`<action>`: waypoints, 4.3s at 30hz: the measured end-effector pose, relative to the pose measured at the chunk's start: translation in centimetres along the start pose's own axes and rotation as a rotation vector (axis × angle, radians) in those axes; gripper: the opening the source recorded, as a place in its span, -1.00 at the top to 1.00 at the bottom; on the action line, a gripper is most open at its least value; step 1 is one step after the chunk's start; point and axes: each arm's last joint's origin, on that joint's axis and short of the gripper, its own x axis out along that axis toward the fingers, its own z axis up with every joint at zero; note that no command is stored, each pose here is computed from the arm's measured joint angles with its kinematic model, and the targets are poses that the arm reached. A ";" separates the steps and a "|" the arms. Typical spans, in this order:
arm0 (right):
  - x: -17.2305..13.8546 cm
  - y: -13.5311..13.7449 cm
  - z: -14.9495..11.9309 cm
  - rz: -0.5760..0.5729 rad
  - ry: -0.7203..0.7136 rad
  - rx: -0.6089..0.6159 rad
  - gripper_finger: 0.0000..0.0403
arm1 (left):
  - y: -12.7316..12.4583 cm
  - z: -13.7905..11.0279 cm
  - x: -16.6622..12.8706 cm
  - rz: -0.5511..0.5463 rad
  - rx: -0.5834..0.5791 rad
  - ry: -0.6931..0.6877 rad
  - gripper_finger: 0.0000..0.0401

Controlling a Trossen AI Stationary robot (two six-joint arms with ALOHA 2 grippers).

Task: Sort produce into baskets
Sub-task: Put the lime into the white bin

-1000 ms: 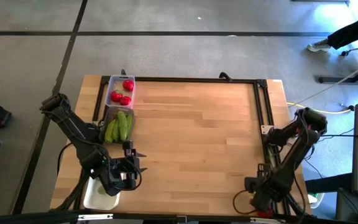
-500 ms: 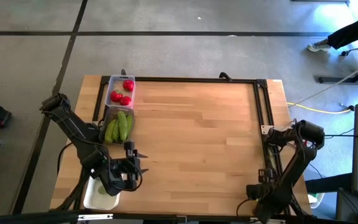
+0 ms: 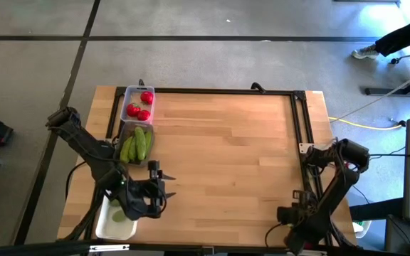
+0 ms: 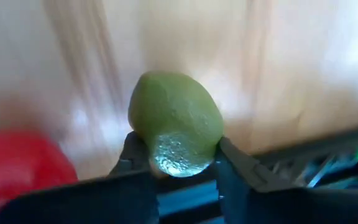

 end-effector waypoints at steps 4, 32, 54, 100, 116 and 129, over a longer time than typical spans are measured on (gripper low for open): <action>-2.1 -0.3 1.7 -0.043 -0.160 -0.002 0.83 | 0.6 0.4 0.6 0.021 -0.039 -0.003 -0.12; -9.9 -9.3 12.5 -0.508 -0.932 0.102 0.83 | 4.3 4.5 3.9 0.118 -0.004 -0.181 -0.13; -11.9 -11.2 17.0 -0.471 -1.129 0.264 0.83 | 5.7 5.6 9.3 0.167 -0.421 -0.265 -0.13; -12.6 -11.0 18.1 -0.343 -1.174 0.243 0.44 | 6.3 5.2 12.5 0.204 -0.275 -0.236 0.21; -11.4 -9.8 13.9 -0.165 -0.928 0.051 -0.09 | 6.2 3.4 4.5 0.050 -0.331 -0.006 0.20; -9.1 -9.6 14.0 -0.118 -0.865 0.054 -0.04 | 3.0 -1.9 -1.6 -0.183 -0.511 0.496 0.18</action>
